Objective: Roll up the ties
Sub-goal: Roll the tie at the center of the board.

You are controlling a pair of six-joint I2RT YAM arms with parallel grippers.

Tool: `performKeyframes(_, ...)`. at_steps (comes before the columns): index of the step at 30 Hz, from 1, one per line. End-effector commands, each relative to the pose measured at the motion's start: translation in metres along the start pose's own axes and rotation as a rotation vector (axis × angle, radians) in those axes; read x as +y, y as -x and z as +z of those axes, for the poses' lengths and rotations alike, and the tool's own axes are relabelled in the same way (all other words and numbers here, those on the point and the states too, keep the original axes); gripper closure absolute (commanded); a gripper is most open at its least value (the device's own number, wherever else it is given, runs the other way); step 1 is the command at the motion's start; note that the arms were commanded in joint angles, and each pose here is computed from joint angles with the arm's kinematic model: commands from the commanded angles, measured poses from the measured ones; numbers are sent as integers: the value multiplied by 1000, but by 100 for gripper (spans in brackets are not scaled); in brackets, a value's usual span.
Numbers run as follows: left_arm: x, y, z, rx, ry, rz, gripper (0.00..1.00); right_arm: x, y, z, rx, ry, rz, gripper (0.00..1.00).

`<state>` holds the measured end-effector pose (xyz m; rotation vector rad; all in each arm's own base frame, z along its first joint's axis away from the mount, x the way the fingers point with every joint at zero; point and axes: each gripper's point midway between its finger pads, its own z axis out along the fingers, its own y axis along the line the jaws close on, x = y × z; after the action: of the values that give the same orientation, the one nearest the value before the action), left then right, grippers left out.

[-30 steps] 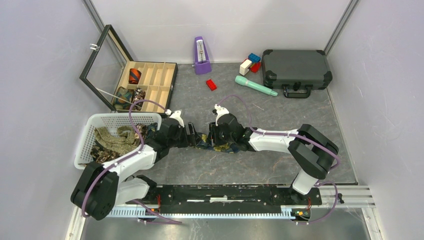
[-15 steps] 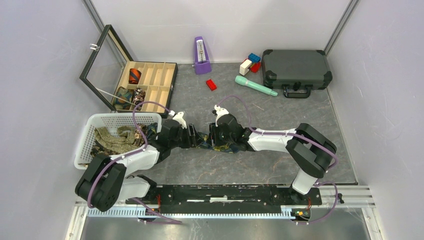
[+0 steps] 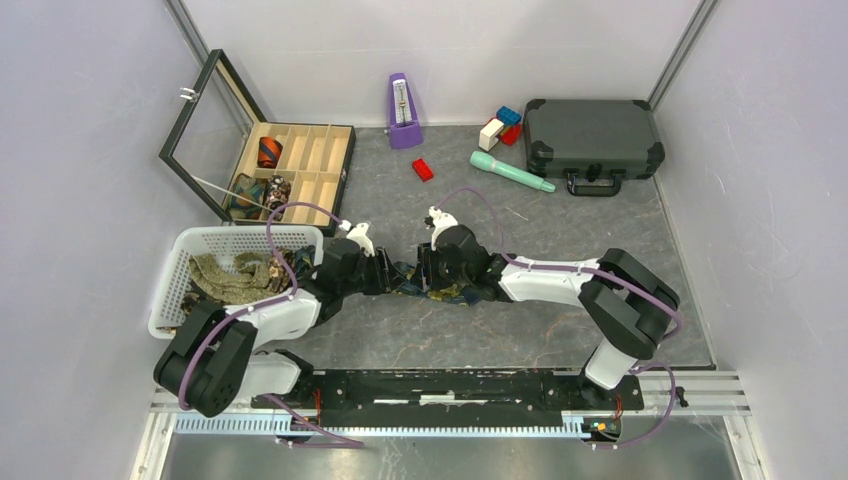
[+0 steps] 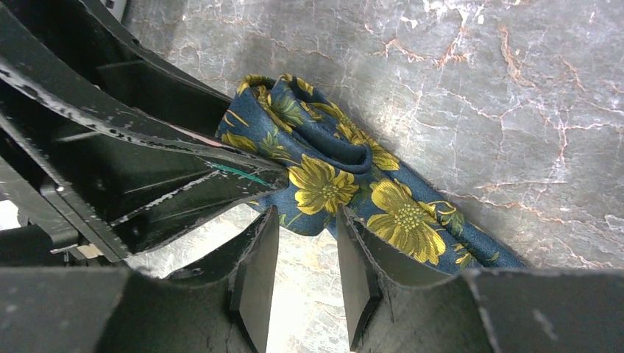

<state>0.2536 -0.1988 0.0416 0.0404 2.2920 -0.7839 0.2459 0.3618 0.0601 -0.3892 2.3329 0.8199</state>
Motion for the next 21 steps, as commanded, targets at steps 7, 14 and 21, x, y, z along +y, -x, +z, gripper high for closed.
performKeyframes(7,12,-1,-5,36,142,47,53,8,19,0,-53,30,-6,59)
performKeyframes(14,13,-1,-7,51,252,110,54,8,14,9,-43,45,1,61)
performKeyframes(21,11,0,-9,59,347,179,55,9,11,13,-39,57,5,63)
